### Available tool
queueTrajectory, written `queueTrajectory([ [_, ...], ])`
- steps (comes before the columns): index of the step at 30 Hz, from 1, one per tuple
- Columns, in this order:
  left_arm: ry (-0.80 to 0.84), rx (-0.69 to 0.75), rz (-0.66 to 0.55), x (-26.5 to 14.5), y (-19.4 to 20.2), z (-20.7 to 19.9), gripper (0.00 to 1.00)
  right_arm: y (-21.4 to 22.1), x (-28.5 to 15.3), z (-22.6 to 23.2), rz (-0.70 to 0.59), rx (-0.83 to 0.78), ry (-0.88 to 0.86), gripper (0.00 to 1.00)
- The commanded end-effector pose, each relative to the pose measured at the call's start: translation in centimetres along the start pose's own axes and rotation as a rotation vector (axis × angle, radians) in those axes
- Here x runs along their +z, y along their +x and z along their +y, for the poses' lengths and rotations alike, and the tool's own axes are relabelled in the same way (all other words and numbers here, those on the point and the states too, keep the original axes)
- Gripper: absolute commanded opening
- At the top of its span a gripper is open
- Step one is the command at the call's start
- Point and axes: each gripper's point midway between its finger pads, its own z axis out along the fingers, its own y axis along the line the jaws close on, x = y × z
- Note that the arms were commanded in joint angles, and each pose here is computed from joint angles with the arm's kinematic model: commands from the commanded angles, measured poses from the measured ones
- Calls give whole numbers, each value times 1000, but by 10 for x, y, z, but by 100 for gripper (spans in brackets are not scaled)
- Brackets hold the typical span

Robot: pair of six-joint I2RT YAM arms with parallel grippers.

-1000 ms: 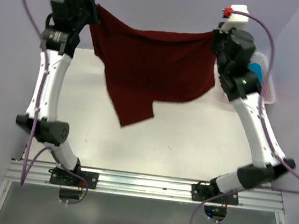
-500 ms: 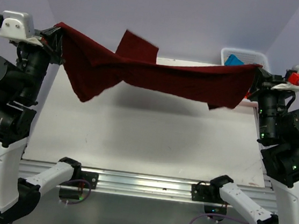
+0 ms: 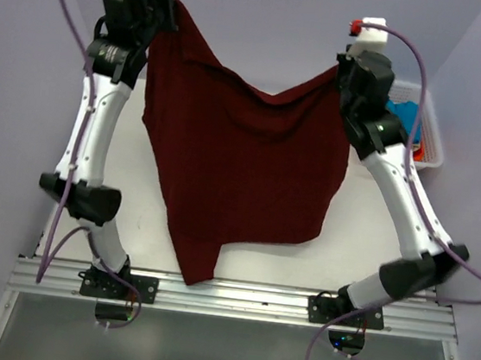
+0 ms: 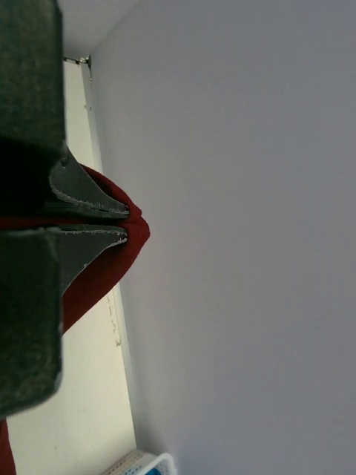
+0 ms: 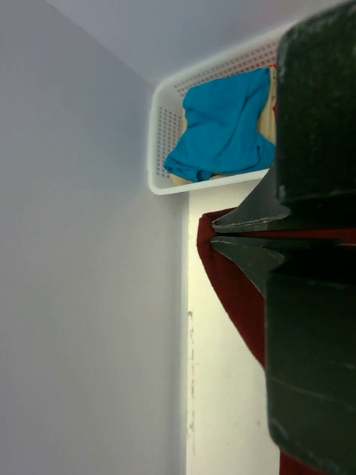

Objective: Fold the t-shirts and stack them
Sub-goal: Flatten out the tshirt

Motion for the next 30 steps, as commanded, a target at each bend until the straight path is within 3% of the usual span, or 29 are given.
queueTrajectory([
  [1, -14, -20, -21, 48, 6, 17, 0, -18, 55, 10, -41, 38, 71, 0],
  [4, -25, -37, -47, 78, 20, 26, 0, -15, 95, 17, -36, 64, 110, 0],
  [7, -24, -33, -67, 75, 13, 29, 0, -18, 101, 15, -66, 68, 139, 0],
  [9, -21, -18, -59, 56, 8, 29, 0, -46, 77, 0, -152, 99, 149, 0],
  [10, -15, -11, -111, 28, -19, 27, 0, -19, 70, 1, -116, 57, 138, 0],
  [11, -18, -4, -53, 24, 8, 28, 0, -59, 37, -19, -248, 124, 152, 0],
  [12, -24, 12, -63, 10, 8, 28, 0, -59, 22, -26, -271, 128, 156, 0],
  [13, -58, 16, -214, -39, -41, 32, 0, -24, 18, -25, -217, 85, 153, 0],
  [14, -70, 24, -139, -42, 4, 32, 0, -43, -14, -45, -286, 125, 168, 0],
  [15, -84, 31, -183, -58, 0, 31, 0, -33, -24, -50, -285, 124, 169, 0],
  [16, -101, 28, -232, -92, -11, 34, 0, 7, -24, -47, -224, 84, 167, 0],
  [17, -116, 33, -150, -90, 32, 37, 0, 21, -29, -49, -194, 64, 164, 0],
  [19, -146, 23, -70, -98, 81, 42, 0, 65, -33, -45, -102, 18, 148, 0],
  [25, -83, -85, 182, -99, 208, 23, 0, 161, -40, -25, 118, 16, 69, 0],
  [30, -53, -136, 312, -128, 264, -6, 0, 228, -70, -17, 321, 15, 3, 0],
])
